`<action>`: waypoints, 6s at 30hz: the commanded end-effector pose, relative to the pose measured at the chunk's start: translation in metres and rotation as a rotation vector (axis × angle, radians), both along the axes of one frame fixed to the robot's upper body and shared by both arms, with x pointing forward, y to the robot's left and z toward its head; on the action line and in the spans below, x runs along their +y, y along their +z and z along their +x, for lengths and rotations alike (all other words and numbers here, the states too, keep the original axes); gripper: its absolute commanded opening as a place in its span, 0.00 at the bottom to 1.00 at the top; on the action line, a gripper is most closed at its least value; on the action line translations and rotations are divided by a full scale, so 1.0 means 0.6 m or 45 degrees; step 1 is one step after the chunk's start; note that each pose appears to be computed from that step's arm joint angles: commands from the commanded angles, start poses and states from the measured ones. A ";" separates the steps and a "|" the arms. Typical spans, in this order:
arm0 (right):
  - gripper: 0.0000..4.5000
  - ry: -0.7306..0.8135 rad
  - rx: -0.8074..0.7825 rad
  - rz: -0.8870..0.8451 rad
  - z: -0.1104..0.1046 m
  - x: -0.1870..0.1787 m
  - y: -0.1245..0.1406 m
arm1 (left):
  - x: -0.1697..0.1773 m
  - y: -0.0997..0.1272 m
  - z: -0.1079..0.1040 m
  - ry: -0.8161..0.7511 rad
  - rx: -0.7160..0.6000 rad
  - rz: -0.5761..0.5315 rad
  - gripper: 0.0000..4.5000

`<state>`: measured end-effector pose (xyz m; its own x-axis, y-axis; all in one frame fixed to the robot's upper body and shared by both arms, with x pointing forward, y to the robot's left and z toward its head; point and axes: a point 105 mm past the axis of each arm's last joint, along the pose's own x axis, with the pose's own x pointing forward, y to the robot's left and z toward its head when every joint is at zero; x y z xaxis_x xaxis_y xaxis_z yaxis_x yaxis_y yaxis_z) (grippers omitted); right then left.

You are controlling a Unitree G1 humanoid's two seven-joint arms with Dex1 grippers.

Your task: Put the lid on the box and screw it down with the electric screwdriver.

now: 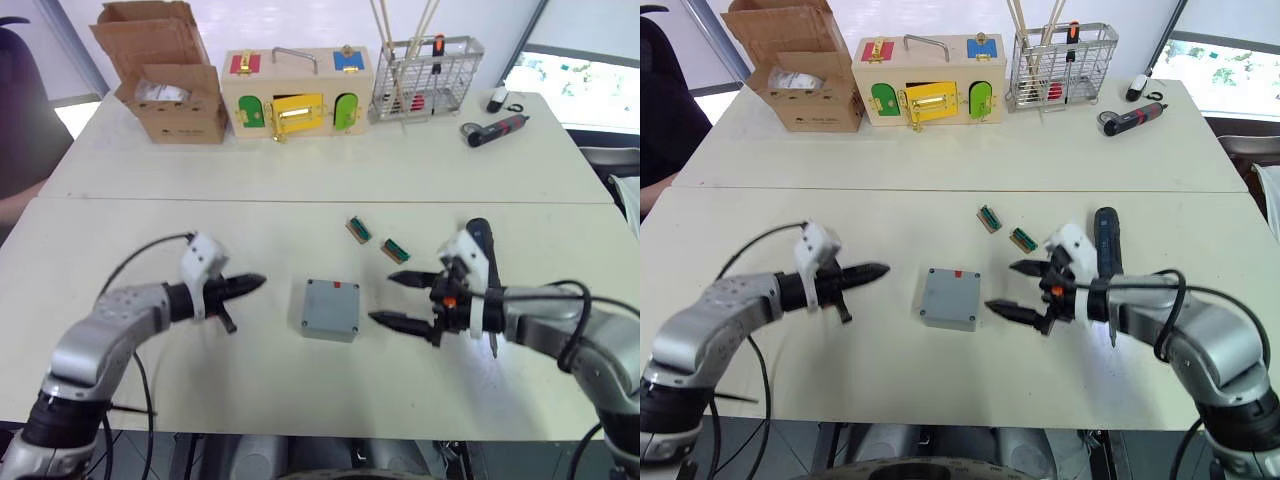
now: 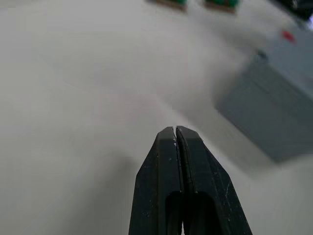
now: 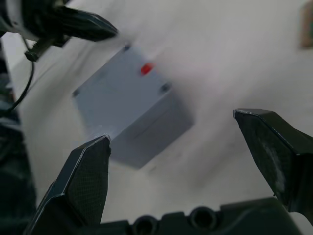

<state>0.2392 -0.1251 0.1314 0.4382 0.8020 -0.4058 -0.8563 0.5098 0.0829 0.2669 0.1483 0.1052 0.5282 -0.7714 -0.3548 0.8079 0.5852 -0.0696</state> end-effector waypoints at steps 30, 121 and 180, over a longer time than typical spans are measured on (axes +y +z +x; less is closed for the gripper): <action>0.99 0.127 0.243 0.106 -0.065 0.084 -0.030 | -0.103 0.003 0.069 -0.344 -0.183 0.084 0.00; 0.47 -0.334 -0.435 0.024 0.284 0.074 0.019 | -0.070 0.085 0.012 0.144 -0.239 -0.306 0.00; 0.01 0.150 -0.301 0.062 0.068 0.061 0.052 | -0.102 0.069 -0.027 -0.297 -0.220 -0.041 0.00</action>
